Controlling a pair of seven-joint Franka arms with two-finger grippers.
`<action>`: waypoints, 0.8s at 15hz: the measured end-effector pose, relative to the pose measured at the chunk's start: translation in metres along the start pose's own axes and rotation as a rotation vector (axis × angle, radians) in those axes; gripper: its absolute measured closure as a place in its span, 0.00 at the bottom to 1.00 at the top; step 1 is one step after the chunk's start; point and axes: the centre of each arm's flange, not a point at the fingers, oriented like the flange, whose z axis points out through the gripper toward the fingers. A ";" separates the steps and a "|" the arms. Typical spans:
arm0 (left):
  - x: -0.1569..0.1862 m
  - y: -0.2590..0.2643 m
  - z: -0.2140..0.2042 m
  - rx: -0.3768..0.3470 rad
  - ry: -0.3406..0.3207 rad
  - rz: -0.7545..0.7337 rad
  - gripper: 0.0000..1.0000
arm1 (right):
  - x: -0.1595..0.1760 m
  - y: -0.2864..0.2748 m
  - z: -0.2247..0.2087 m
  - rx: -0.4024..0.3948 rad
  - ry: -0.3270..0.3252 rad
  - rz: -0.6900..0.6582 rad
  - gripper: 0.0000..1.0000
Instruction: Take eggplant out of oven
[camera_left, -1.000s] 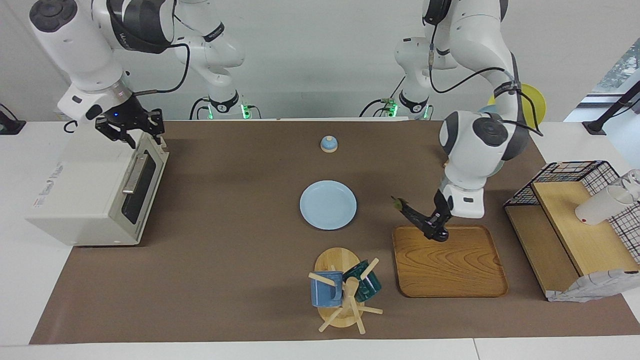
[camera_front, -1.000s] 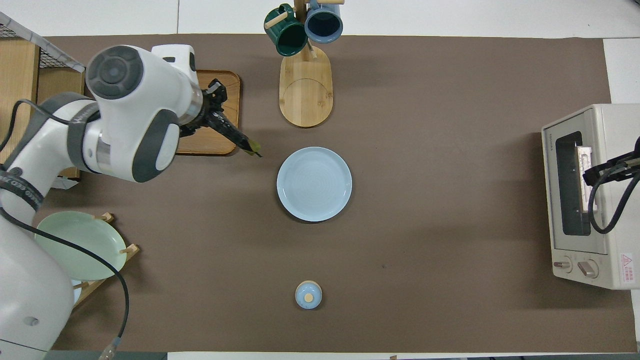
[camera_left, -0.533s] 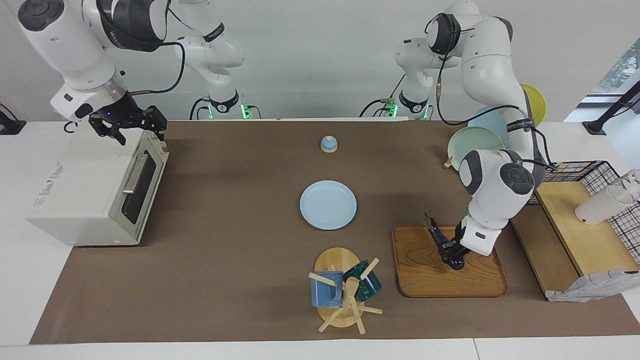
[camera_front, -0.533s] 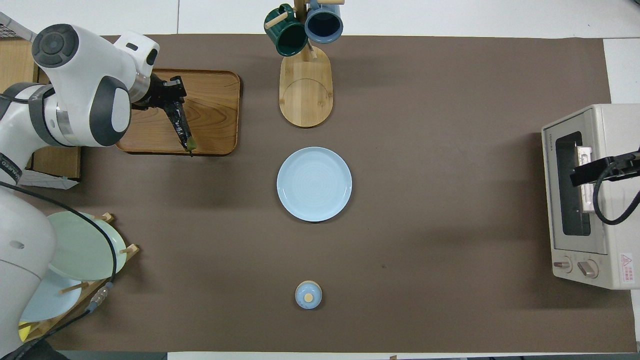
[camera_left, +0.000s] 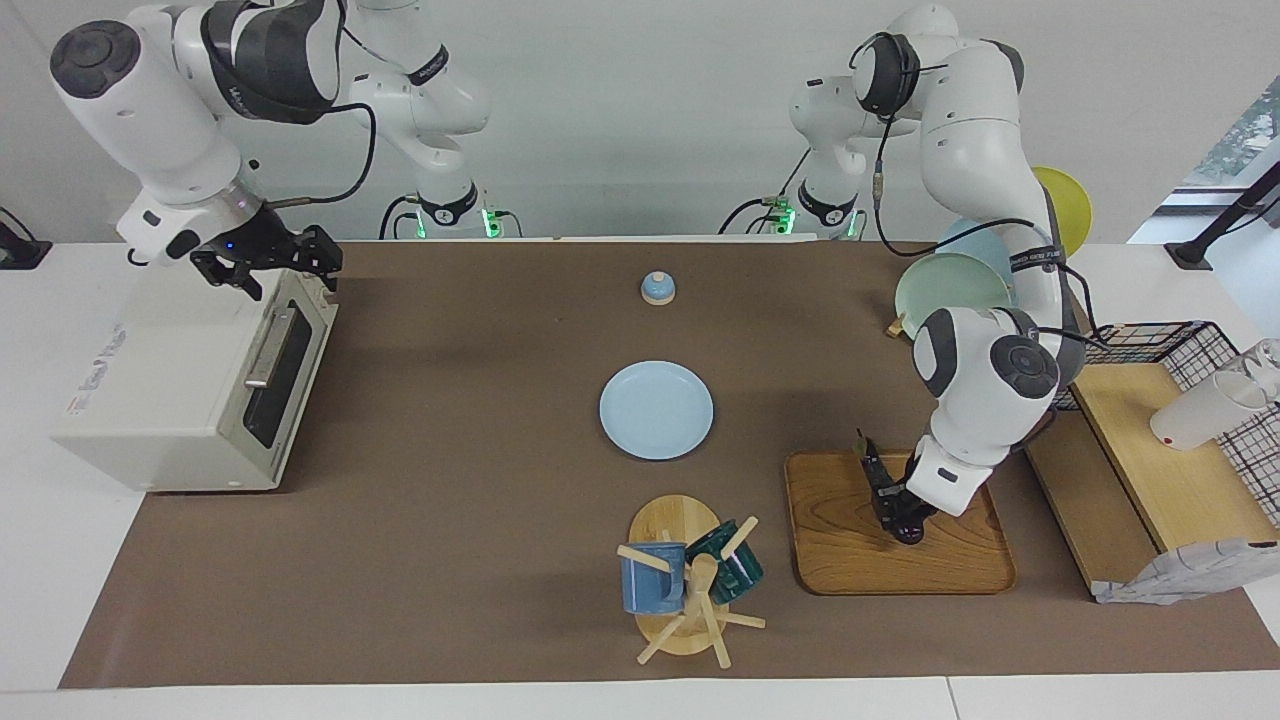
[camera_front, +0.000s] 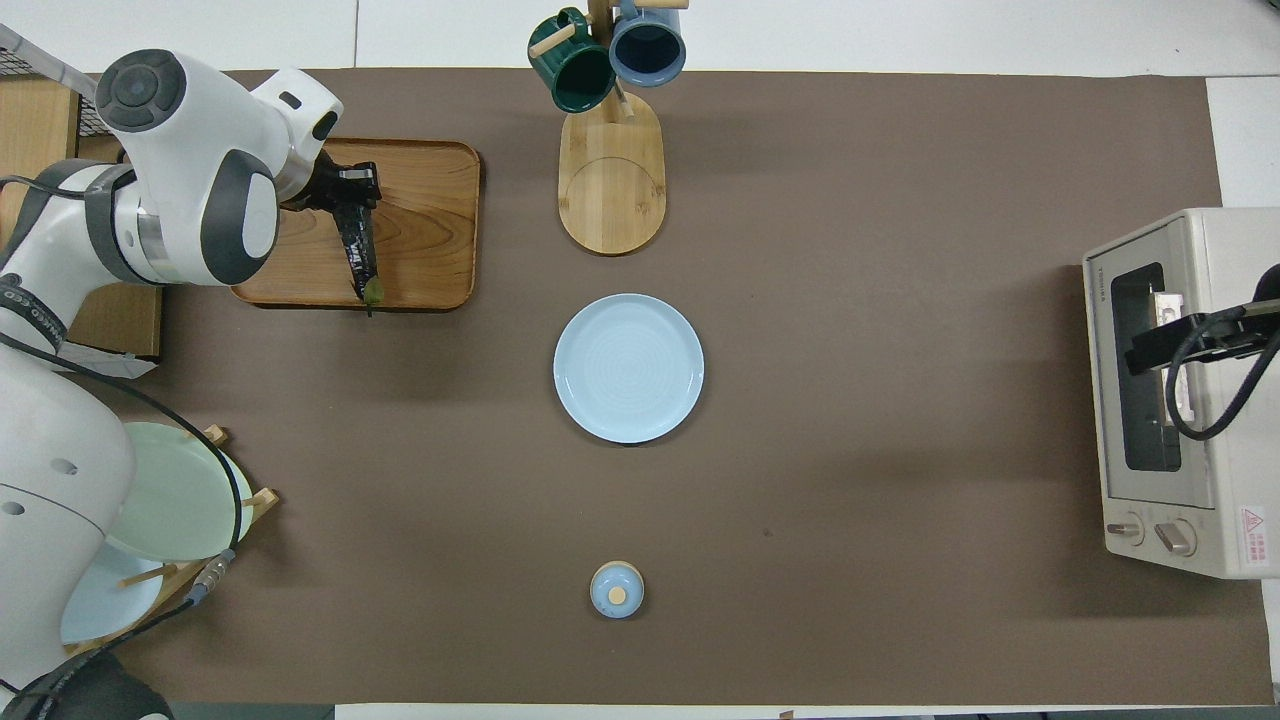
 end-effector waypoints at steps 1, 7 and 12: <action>0.000 0.000 0.000 0.000 0.001 0.003 0.54 | -0.002 -0.003 -0.003 0.000 -0.004 -0.004 0.00; -0.001 0.003 -0.004 -0.015 -0.032 -0.006 0.00 | -0.015 -0.005 -0.017 -0.001 0.015 -0.004 0.00; -0.002 0.003 -0.099 -0.016 -0.014 -0.042 0.00 | -0.017 0.000 -0.017 0.001 0.014 0.006 0.00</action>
